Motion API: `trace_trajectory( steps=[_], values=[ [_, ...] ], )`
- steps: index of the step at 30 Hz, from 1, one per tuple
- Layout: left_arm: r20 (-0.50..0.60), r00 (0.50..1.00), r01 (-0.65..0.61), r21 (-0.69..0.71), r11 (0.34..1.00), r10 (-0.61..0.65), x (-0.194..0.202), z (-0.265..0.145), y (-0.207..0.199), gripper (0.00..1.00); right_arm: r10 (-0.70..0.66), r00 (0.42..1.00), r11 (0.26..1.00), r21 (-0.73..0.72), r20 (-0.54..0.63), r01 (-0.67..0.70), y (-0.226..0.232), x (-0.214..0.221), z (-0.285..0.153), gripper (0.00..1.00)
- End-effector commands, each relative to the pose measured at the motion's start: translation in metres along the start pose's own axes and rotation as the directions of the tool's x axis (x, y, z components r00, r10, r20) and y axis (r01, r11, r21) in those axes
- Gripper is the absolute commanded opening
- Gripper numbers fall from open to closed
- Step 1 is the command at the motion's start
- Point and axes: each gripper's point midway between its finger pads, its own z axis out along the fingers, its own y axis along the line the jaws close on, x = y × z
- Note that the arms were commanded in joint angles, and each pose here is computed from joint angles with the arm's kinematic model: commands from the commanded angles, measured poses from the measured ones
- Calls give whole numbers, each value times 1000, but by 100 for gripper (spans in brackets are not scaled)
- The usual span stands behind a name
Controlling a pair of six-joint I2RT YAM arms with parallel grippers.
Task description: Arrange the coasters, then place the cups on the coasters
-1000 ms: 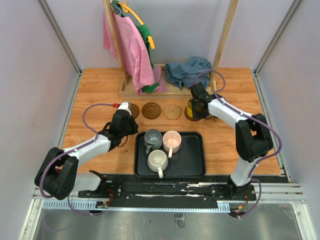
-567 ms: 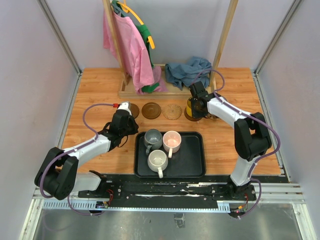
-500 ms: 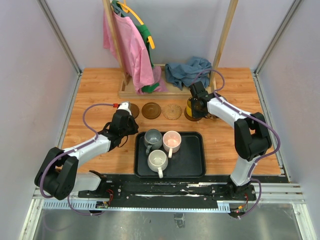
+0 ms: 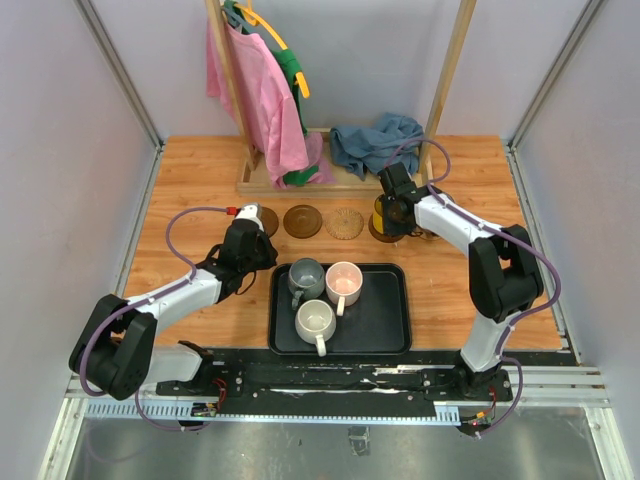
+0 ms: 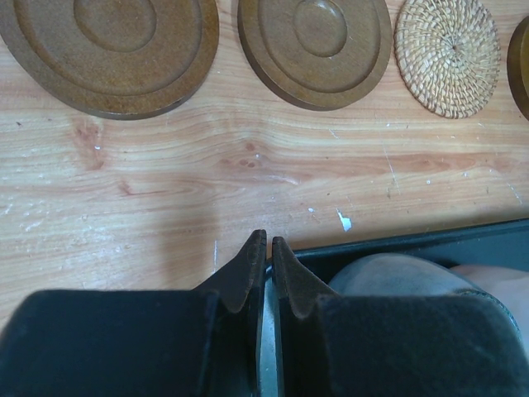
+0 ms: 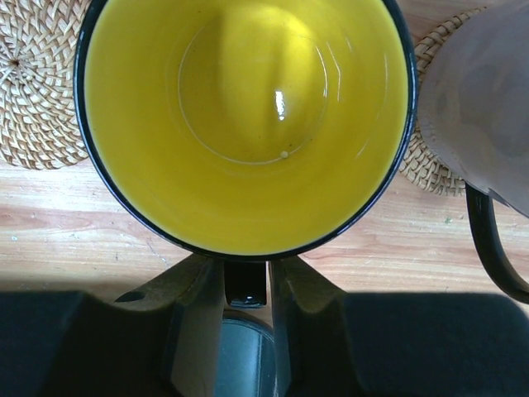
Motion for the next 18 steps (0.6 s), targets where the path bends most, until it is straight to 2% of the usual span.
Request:
trace_trajectory(
  steps=[1, 7, 18],
  values=[
    [12, 1000, -5, 25, 1000, 5, -3, -2, -6, 11, 30, 999, 999, 25, 16, -30, -10, -1, -11, 28],
    [11, 1000, 0, 30, 1000, 0, -2, -2, -7, 11, 36, 999, 999, 23, 16, -37, -11, 4, -17, 31],
    [12, 1000, 3, 32, 999, -4, -1, -5, -6, 10, 25, 1000, 1000, 8, 5, -25, -2, 15, -20, 31]
  ],
)
